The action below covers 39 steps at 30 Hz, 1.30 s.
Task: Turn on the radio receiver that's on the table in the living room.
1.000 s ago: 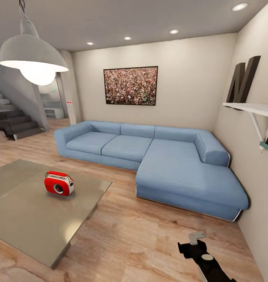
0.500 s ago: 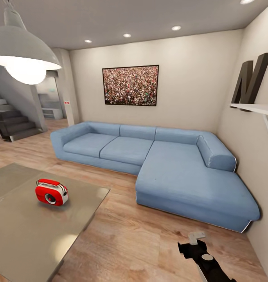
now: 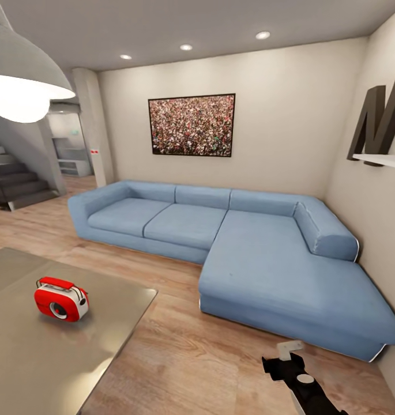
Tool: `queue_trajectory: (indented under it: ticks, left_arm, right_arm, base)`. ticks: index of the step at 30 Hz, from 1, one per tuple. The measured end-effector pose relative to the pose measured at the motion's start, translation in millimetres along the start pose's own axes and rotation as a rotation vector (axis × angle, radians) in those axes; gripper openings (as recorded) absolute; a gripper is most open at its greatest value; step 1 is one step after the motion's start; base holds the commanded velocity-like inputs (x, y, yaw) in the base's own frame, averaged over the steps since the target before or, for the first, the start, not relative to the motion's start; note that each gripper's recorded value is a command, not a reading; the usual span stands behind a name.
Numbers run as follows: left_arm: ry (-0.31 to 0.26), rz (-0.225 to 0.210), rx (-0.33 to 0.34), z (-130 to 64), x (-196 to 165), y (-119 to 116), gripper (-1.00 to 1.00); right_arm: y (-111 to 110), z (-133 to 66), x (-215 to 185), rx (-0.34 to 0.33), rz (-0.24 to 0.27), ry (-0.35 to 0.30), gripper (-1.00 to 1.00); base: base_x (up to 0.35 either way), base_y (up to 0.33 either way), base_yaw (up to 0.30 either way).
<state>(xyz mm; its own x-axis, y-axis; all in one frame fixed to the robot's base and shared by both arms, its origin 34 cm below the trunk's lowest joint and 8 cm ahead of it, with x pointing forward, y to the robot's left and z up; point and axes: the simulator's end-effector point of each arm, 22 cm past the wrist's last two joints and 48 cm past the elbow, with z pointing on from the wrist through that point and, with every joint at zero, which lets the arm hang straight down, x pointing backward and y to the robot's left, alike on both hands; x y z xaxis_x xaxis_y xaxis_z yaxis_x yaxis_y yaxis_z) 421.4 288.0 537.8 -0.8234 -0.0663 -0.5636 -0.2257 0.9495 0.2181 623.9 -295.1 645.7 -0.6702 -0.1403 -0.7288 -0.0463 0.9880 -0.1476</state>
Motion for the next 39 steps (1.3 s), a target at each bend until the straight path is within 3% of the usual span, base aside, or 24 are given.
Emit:
queue_trajectory:
  ticks: [8,27,39]
  left_arm:
    - [0.0,0.0,0.0,0.0,-0.2,0.0,1.0]
    - [-0.001,0.002,-0.004,0.8,-0.5,3.1,1.0]
    - [-0.031,-0.011,-0.005,0.9,-7.0,3.8,1.0]
  right_arm:
    - [0.0,0.0,0.1,0.0,0.0,0.0,1.0]
    - [0.0,0.0,0.0,0.0,0.0,0.0,1.0]
    - [0.4,0.1,0.6,0.001,0.0,0.001,1.0]
  base:
    - [0.324,-0.078,0.051]
    - [0.324,-0.076,0.245]
    - [0.031,-0.003,0.292]
